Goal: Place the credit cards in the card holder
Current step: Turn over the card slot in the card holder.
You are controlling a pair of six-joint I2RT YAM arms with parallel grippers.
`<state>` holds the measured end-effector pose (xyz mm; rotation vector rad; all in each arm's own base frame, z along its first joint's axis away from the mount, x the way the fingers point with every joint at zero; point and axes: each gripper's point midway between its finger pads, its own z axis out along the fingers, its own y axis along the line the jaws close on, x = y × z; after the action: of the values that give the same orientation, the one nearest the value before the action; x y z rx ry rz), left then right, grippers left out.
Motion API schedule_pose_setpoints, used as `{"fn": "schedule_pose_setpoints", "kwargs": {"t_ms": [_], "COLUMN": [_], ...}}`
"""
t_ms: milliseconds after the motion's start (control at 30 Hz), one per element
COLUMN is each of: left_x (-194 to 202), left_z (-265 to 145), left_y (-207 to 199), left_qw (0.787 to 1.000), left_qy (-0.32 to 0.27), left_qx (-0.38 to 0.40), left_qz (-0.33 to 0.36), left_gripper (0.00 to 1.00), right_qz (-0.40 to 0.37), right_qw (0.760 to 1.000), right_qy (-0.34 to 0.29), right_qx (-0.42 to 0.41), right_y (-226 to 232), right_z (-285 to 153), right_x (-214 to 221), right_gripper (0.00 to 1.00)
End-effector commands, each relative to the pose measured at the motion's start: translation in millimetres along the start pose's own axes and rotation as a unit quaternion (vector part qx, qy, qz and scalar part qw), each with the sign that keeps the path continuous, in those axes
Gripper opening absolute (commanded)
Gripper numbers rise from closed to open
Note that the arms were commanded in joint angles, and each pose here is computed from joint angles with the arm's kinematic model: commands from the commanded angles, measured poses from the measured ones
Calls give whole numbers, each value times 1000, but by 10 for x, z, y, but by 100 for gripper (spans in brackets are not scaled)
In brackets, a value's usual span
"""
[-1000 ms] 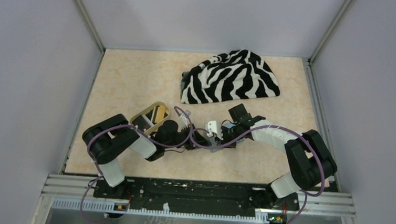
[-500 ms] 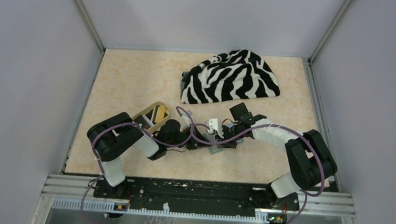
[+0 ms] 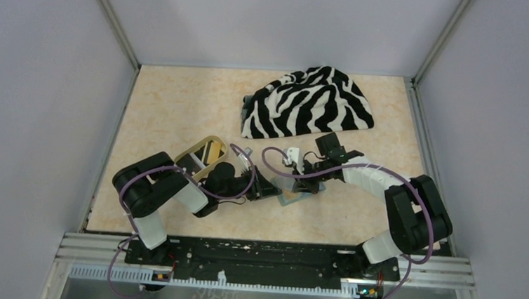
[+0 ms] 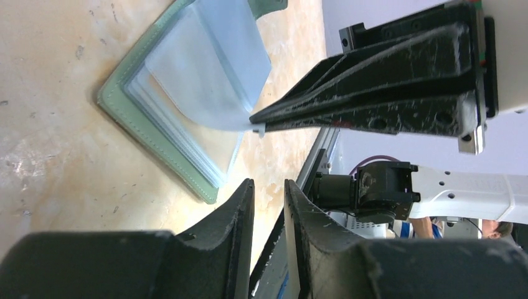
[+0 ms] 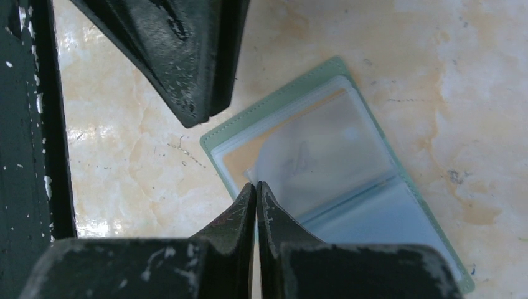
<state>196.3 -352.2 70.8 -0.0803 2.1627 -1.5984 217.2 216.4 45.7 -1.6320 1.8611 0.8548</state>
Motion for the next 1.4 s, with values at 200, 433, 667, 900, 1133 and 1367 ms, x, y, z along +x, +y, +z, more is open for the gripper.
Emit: {"fn": "schedule_pose_setpoints", "kwargs": {"t_ms": [200,433,667,900,1133,1367], "left_x": [-151,-183,-213,-273,-370,-447], "left_z": [151,264,330,408,581,680], "left_y": [-135,55,173,233,258,327], "left_qw": [999,999,998,996,995,994], "left_qy": [-13,-13,-16,-23,-26,-22], "left_qx": [14,-29,-54,-68,-78,-87], "left_qz": [25,35,37,46,59,63], "left_gripper": [28,27,27,28,29,29], "right_qz": [49,86,103,103,103,104], "right_qw": [992,983,977,977,977,976], "right_qy": [-77,-80,-81,-85,-88,-94], "right_qx": [83,141,170,165,166,168], "right_y": [-287,-466,-557,-540,-540,-558], "right_z": [-212,-273,-323,-322,-332,-373], "right_x": [-307,-319,-332,-355,-373,-428], "right_gripper": [0,0,0,0,0,8]}}
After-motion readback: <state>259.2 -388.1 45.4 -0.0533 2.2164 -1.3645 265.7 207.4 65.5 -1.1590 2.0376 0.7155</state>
